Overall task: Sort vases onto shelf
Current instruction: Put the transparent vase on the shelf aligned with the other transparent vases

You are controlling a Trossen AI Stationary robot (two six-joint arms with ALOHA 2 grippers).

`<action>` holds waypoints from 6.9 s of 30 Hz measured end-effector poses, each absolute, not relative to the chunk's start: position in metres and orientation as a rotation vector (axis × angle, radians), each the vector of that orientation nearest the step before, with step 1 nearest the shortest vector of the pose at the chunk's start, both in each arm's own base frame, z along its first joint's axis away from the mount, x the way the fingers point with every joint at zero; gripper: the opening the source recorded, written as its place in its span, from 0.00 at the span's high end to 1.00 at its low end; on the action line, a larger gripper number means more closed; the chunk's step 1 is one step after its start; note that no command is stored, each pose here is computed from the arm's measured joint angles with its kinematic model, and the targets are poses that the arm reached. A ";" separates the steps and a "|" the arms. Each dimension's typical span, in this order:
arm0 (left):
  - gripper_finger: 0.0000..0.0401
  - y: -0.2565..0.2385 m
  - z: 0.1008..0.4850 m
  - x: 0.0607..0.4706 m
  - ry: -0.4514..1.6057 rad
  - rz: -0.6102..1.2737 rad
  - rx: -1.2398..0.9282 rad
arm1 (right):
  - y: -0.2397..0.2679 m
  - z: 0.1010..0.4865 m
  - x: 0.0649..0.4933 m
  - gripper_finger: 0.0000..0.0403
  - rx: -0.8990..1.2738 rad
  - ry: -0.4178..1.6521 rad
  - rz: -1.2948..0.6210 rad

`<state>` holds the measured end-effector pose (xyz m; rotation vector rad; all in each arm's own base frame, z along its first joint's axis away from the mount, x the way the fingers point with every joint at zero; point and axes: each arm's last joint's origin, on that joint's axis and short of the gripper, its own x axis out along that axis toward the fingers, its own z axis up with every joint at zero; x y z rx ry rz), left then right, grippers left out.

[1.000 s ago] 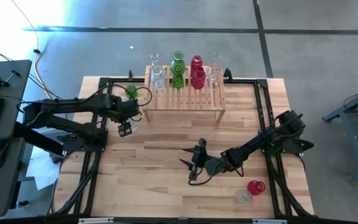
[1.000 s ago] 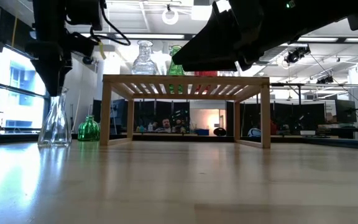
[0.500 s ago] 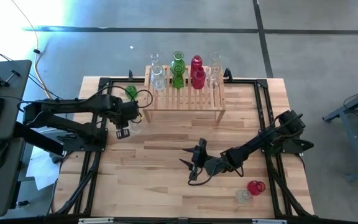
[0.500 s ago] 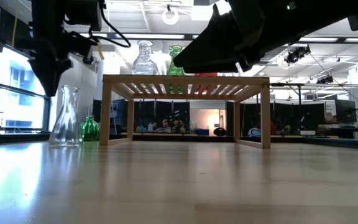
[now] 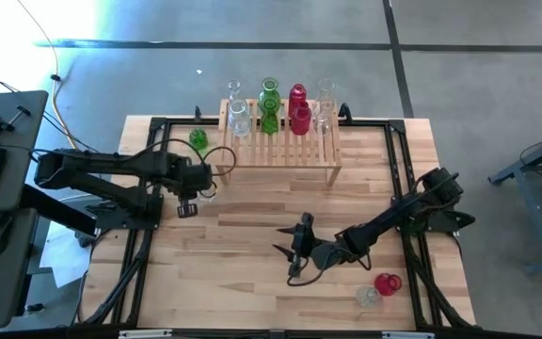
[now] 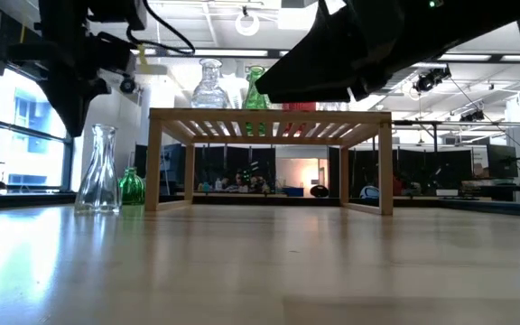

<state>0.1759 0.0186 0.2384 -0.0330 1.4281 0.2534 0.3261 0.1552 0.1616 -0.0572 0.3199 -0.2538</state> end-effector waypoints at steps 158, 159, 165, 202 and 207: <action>1.00 -0.041 0.129 0.173 0.484 0.543 -0.225 | 0.132 0.159 0.338 0.69 0.027 0.360 -0.218; 1.00 -0.042 0.127 0.175 0.481 0.541 -0.227 | 0.131 0.159 0.338 0.67 0.029 0.359 -0.221; 1.00 -0.047 0.119 0.189 0.439 0.510 -0.200 | 0.125 0.159 0.340 0.60 0.045 0.357 -0.241; 1.00 -0.059 0.148 0.212 0.194 0.266 -0.072 | 0.113 0.158 0.345 0.68 0.019 0.378 -0.222; 1.00 -0.056 0.152 0.202 0.173 0.256 -0.079 | 0.114 0.156 0.344 0.83 -0.007 0.400 -0.218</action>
